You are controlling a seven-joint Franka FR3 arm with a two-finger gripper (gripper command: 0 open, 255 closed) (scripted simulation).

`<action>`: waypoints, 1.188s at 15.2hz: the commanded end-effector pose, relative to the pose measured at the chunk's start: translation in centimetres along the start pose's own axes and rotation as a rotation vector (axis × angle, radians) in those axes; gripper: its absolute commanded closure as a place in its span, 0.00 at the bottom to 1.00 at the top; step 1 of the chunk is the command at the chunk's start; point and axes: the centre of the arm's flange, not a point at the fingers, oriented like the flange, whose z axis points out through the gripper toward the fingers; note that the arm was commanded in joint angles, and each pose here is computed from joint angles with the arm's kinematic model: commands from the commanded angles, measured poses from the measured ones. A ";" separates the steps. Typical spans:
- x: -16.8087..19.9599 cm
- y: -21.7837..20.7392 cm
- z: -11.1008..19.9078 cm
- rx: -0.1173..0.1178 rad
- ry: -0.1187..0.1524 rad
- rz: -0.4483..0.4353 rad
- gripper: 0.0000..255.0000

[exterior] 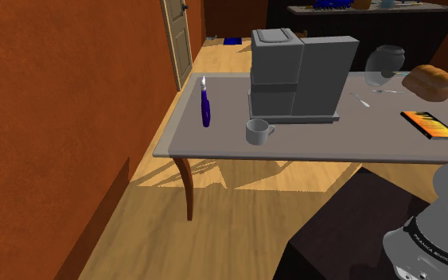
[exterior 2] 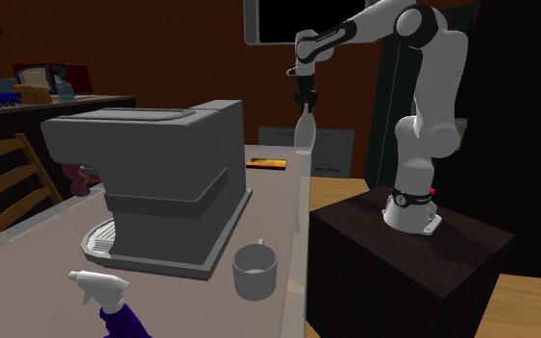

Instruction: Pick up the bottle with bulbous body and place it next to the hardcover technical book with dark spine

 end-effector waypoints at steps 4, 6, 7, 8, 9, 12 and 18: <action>0.1 0.0 2.6 -0.001 0.000 0.000 1.00; 0.3 0.0 3.6 -0.001 0.000 0.000 1.00; 0.3 0.0 4.2 -0.001 0.000 0.000 1.00; 0.4 0.0 4.7 -0.001 0.000 0.000 1.00; 0.4 0.0 5.2 -0.001 0.000 0.000 1.00; 0.6 -0.1 6.8 -0.001 0.000 0.000 1.00; 0.8 -0.1 8.1 -0.001 0.000 0.000 1.00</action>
